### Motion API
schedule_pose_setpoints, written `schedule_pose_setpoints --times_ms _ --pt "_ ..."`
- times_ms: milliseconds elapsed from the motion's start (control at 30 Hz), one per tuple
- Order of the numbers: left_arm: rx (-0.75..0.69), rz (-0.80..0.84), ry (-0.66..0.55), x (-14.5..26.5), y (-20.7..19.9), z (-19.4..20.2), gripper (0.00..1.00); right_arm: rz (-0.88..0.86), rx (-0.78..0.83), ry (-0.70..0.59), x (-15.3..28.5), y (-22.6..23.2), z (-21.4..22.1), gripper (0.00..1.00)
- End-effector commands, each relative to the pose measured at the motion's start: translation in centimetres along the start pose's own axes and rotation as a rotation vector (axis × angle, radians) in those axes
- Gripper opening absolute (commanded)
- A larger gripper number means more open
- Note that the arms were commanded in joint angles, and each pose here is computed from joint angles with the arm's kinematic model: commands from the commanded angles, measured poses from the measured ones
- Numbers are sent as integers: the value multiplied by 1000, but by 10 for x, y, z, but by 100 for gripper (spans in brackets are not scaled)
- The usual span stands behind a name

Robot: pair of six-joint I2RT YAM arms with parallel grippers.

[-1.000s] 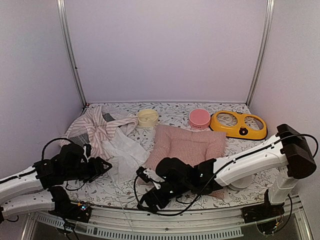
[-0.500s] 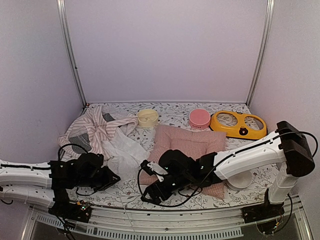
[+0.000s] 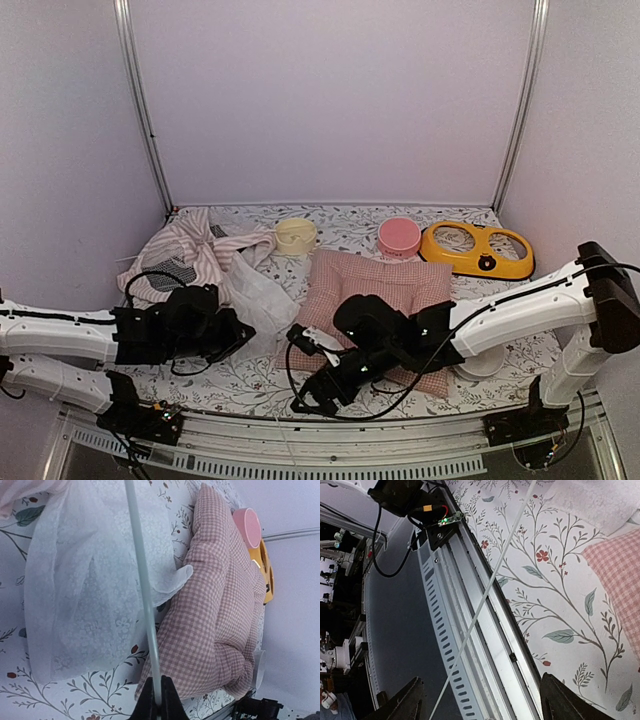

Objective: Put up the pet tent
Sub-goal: Pick up the tent pole from the tent, then pass from the left arm to the right

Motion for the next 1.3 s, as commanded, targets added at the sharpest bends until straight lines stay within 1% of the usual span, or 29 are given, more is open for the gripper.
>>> schedule_pose_setpoints --times_ms 0,133,367,467,767,967,1267 --pt "18 131 -92 2 -40 -17 0 -102 10 60 8 13 21 78" --pt "61 196 -129 5 -57 -26 0 -123 3 99 7 13 35 73" --pt "92 244 -172 7 -77 -39 0 -185 -4 140 12 19 57 65" --pt "93 259 -183 9 -84 -43 0 -213 -4 163 12 22 68 60" --pt "99 278 -206 12 -89 -50 0 -341 -5 195 27 36 98 48" --pt "102 291 -225 16 -92 -55 0 -436 14 218 33 47 111 45" --pt "113 307 -239 21 -92 -58 0 -465 1 231 27 47 118 38"
Point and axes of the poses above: each gripper's point midway between its finger pads, its own x axis back along the fingers, its own y axis along the line the jaws close on, z = x × y, the point moved 2 cm from there along x, back along the fingers, and after that the axes turned 8 degrees about x, right-handed, at the moved point
